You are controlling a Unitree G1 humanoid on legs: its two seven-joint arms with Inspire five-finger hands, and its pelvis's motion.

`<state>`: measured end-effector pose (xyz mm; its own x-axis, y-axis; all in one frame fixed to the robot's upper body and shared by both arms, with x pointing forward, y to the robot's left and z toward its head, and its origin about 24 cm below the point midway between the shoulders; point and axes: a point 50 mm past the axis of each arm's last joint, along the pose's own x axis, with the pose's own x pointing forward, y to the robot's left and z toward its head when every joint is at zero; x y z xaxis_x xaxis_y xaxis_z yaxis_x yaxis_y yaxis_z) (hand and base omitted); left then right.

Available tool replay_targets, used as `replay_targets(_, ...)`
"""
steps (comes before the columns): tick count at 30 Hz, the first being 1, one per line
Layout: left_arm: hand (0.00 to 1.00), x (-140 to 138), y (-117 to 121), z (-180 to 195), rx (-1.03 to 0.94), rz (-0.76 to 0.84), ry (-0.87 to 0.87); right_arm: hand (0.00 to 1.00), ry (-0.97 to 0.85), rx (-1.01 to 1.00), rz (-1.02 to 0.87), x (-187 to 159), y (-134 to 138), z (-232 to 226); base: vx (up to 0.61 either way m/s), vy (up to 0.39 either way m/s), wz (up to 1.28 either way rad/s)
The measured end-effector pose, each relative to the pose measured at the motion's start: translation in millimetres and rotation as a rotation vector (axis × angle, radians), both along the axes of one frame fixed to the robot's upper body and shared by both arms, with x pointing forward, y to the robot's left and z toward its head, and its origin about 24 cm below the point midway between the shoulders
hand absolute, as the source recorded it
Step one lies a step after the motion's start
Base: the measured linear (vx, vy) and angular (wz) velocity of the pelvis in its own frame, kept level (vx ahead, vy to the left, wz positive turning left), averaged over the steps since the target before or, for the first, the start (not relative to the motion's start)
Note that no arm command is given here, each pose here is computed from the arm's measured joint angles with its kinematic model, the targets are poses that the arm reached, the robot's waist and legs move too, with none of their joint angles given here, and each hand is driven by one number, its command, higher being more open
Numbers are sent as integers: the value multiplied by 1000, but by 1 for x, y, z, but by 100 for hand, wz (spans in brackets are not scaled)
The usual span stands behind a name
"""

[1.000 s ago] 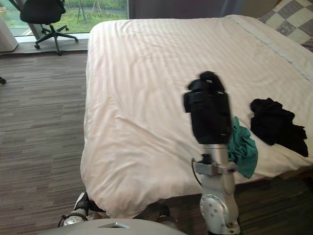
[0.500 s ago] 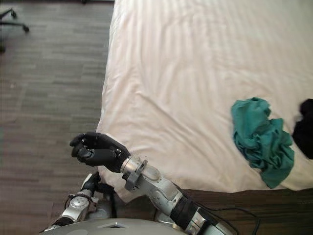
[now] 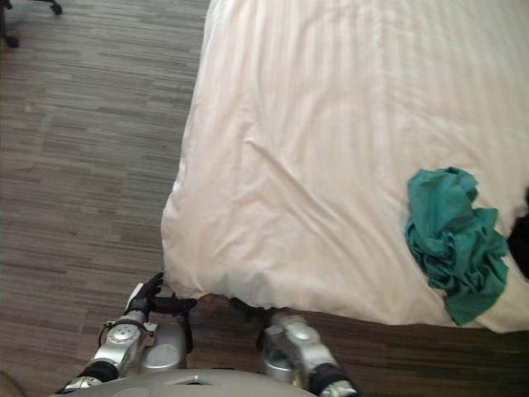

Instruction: Tidy up the quilt and then pick up the clothes from the bed and put them into the laundry hamper

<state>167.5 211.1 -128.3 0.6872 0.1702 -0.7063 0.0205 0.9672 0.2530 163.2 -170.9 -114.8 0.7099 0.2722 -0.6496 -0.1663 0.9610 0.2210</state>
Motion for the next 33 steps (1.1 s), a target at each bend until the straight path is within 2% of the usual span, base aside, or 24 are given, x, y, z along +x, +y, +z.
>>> replay_targets(1,100,-4,4,-1,3,-1,10,0,11,1,-58,-15,-23,2,-1,-11,-31)
replay_targets(4,100,-22,16,-6,10,15,56,0,46,5,-196,-46,-57,4,35,-5,-48)
replay_targets(5,100,-32,19,-9,12,15,93,100,63,-16,-286,-63,-75,5,55,7,-68)
replay_targets(8,100,-40,18,-13,-5,3,132,100,66,-55,-413,-77,-102,9,32,14,-50)
replay_targets(11,100,-40,12,-15,-21,-17,140,100,74,-43,-610,-92,-111,5,-2,2,-11)
replay_targets(14,100,-42,3,-17,-46,-11,152,100,130,-19,-766,-108,-103,-8,-26,1,-13)
replay_targets(16,100,-48,0,-20,-69,30,169,100,197,20,-842,-113,-86,-22,-83,9,-67)
replay_targets(19,100,-55,1,-22,-97,116,171,100,273,53,-876,-108,-66,-35,-140,48,-121)
replay_targets(22,100,-64,-6,-26,-131,225,177,100,303,40,-896,-93,-58,-38,-179,234,-207)
replay_targets(28,100,-64,-1,-25,-135,308,165,100,314,-4,-887,-76,-43,-39,-219,220,-158)
replay_targets(30,100,-68,2,-27,-110,318,186,100,306,-22,-888,-75,-45,-38,-142,128,-112)
replay_targets(33,100,-90,6,-32,-84,348,248,100,323,-104,-839,-83,-51,-39,25,64,-112)
